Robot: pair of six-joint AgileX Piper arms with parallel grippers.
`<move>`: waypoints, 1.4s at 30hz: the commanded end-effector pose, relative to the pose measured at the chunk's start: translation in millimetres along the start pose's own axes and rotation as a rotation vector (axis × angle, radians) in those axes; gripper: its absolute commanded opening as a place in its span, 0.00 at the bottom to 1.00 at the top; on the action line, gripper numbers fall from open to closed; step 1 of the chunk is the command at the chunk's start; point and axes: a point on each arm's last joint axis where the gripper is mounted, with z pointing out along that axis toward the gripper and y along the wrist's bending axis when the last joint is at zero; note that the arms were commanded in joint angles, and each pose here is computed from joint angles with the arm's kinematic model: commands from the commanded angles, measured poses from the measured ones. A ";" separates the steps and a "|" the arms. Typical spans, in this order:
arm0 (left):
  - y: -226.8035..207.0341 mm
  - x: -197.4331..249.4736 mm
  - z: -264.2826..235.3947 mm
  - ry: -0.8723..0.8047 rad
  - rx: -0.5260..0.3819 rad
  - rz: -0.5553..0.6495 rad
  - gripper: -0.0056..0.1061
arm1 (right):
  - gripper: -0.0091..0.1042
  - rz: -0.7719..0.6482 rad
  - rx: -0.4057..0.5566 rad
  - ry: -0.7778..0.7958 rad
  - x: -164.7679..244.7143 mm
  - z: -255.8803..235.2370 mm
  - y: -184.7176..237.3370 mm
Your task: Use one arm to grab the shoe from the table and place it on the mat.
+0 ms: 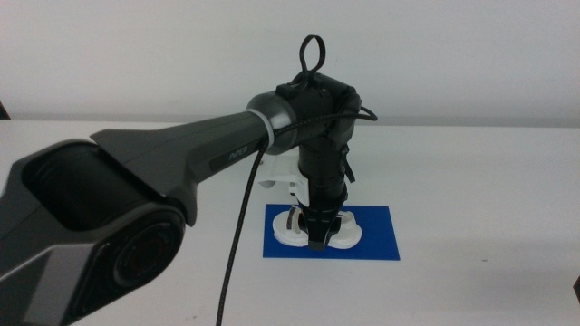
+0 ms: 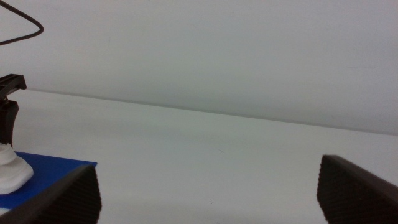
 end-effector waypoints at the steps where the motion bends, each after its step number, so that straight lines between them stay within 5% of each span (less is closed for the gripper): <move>1: 4.5 -3.8 3.9 -0.025 -0.066 -0.014 0.20 | 0.90 -0.004 0.001 -0.002 11.7 0.3 1.7; 4: 3.6 -3.2 3.9 -0.019 -0.056 -0.014 0.36 | 0.90 -0.004 0.001 -0.002 11.7 0.3 1.7; 7: 3.1 -2.9 4.0 -0.015 -0.050 -0.014 0.67 | 0.90 -0.004 0.001 -0.002 11.7 0.3 1.7; 11: 3.2 -3.0 -1.2 -0.012 -0.041 -0.001 0.89 | 0.90 -0.004 0.001 -0.002 11.7 0.3 1.7; 17: 12.0 -16.2 -94.2 -0.027 0.130 0.090 0.89 | 0.90 -0.004 0.001 -0.002 11.7 0.3 1.7; 20: 22.0 -38.6 -164.7 -0.012 0.283 0.277 0.89 | 0.90 -0.004 0.001 -0.002 11.7 0.3 1.7; 26: 64.5 -110.1 -284.0 -0.214 0.544 0.935 0.89 | 0.90 -0.004 0.001 -0.002 11.7 0.3 1.7; 32: 132.3 -155.5 -316.0 -0.542 0.479 1.517 0.89 | 0.90 -0.004 0.001 -0.002 11.7 0.3 1.7; 38: 194.6 -193.3 -311.4 -0.717 0.415 1.565 0.89 | 0.90 -0.004 0.001 -0.002 11.7 0.3 1.7; 42: 243.0 -213.5 -310.9 -0.776 0.503 1.545 0.89 | 0.90 -0.004 0.001 -0.002 11.7 0.3 1.7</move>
